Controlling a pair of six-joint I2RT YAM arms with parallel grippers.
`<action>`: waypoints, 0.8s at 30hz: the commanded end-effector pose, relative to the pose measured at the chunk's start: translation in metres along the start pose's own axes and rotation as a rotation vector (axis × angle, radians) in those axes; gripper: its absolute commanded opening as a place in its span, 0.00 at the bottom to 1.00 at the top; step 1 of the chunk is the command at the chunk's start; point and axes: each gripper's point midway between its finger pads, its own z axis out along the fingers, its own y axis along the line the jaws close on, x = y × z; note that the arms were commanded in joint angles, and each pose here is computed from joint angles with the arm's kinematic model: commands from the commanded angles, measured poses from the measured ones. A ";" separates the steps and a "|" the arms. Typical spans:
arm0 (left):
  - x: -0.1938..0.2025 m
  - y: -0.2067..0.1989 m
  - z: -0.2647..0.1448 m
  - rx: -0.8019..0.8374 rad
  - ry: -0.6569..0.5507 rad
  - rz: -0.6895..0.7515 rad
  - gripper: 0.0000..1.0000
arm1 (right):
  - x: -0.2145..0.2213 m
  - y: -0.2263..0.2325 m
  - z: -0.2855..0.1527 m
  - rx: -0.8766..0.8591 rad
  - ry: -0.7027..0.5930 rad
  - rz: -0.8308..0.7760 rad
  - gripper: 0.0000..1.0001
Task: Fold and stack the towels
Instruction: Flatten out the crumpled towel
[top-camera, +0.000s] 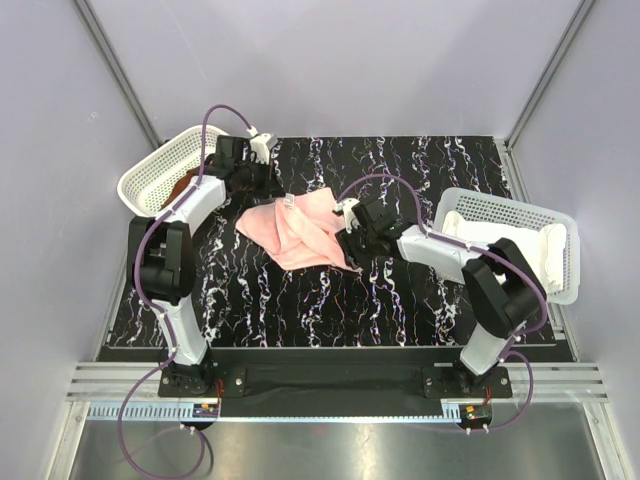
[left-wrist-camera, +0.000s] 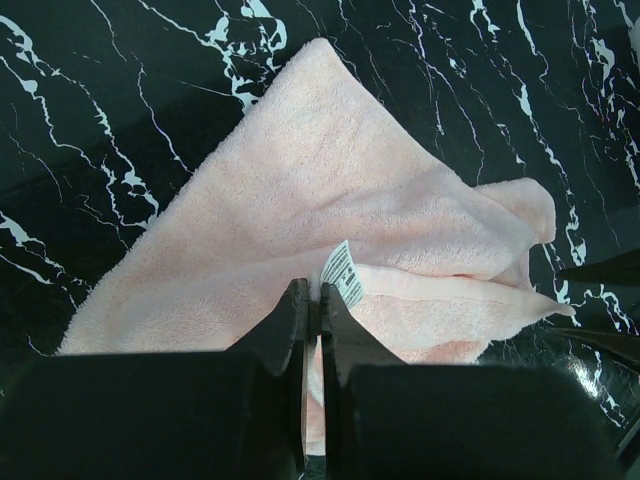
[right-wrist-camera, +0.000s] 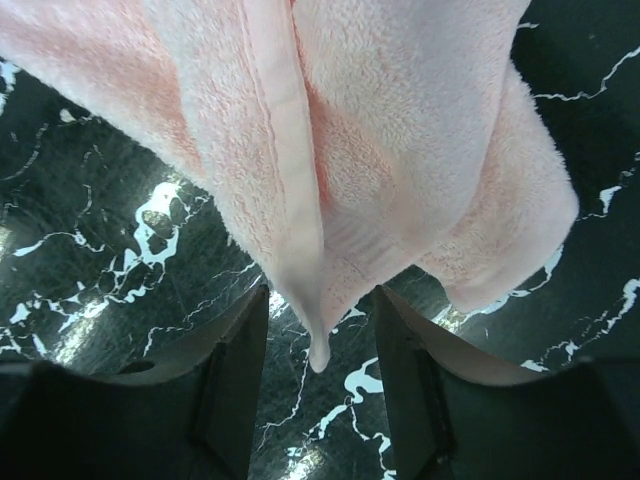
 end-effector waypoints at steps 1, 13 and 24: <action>-0.026 -0.003 -0.004 0.003 -0.066 0.033 0.00 | -0.006 0.004 0.010 -0.037 -0.021 -0.029 0.53; -0.036 -0.014 -0.009 0.047 -0.068 0.009 0.00 | -0.007 -0.007 0.010 0.032 -0.008 -0.015 0.00; -0.155 -0.118 -0.168 0.055 -0.403 0.158 0.00 | -0.199 -0.088 -0.207 0.643 -0.361 -0.024 0.00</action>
